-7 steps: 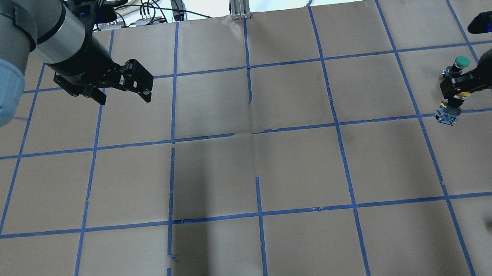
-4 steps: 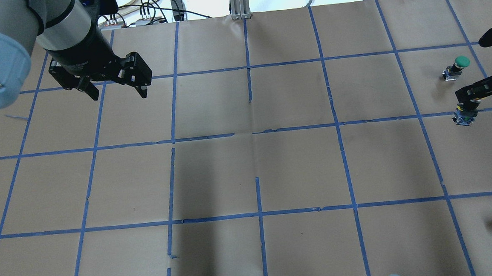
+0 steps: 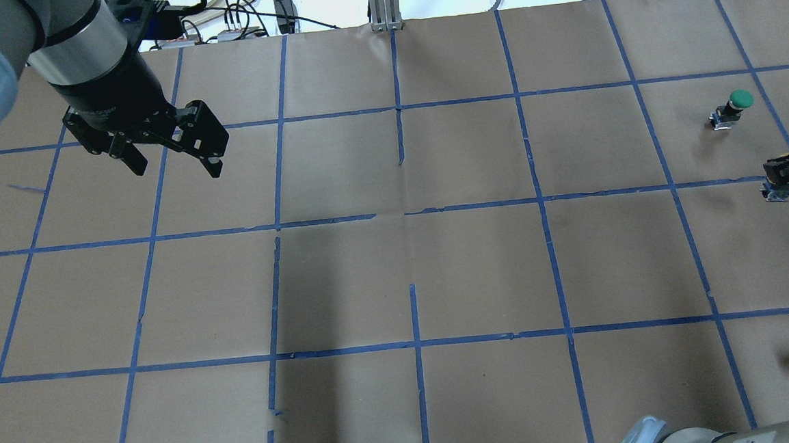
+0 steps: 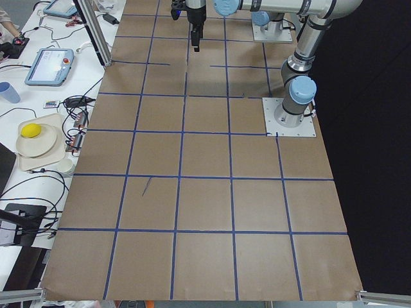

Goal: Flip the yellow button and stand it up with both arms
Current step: 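Carry the button with the right gripper toward the green button and lower it, then set the button upright on the table and open the right gripper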

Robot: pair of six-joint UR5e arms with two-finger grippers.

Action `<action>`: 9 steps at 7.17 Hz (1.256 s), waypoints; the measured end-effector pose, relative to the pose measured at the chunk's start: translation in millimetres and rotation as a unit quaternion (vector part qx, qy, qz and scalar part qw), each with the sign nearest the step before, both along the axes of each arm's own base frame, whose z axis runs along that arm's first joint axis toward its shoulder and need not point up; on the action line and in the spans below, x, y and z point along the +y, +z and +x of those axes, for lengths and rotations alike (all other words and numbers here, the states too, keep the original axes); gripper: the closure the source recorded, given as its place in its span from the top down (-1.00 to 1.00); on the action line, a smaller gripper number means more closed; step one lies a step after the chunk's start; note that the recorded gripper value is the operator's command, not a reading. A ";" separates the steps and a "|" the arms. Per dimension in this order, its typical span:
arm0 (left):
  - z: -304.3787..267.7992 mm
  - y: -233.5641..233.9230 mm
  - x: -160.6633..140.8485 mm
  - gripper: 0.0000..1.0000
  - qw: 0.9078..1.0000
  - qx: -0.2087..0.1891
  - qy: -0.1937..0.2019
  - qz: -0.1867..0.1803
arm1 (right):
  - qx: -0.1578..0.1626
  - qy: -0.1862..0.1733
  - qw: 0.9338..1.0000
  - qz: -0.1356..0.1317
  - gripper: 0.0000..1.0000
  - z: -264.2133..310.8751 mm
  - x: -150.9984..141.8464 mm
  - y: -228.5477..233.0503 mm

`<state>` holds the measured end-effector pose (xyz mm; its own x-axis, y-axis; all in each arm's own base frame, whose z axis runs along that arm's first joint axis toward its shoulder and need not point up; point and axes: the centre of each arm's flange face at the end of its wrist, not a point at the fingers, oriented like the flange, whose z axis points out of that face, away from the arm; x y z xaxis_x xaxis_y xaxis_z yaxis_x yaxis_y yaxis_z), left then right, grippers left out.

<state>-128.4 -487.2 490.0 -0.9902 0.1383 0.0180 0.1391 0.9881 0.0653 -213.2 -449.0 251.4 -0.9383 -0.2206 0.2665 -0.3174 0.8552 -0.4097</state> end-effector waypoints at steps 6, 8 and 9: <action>-1.8 -11.1 6.3 1.00 0.998 0.037 0.048 0.010 | -0.028 -0.021 0.999 -0.021 -0.59 -5.8 31.6 -37.8; -1.1 -14.7 2.8 1.00 0.998 0.034 0.053 0.012 | -0.034 -0.022 0.999 -0.015 -0.42 -1.4 36.4 -44.7; -1.2 -15.5 3.0 1.00 0.998 0.033 0.053 0.013 | -0.033 -0.023 0.999 -0.013 0.16 -1.1 37.7 -45.9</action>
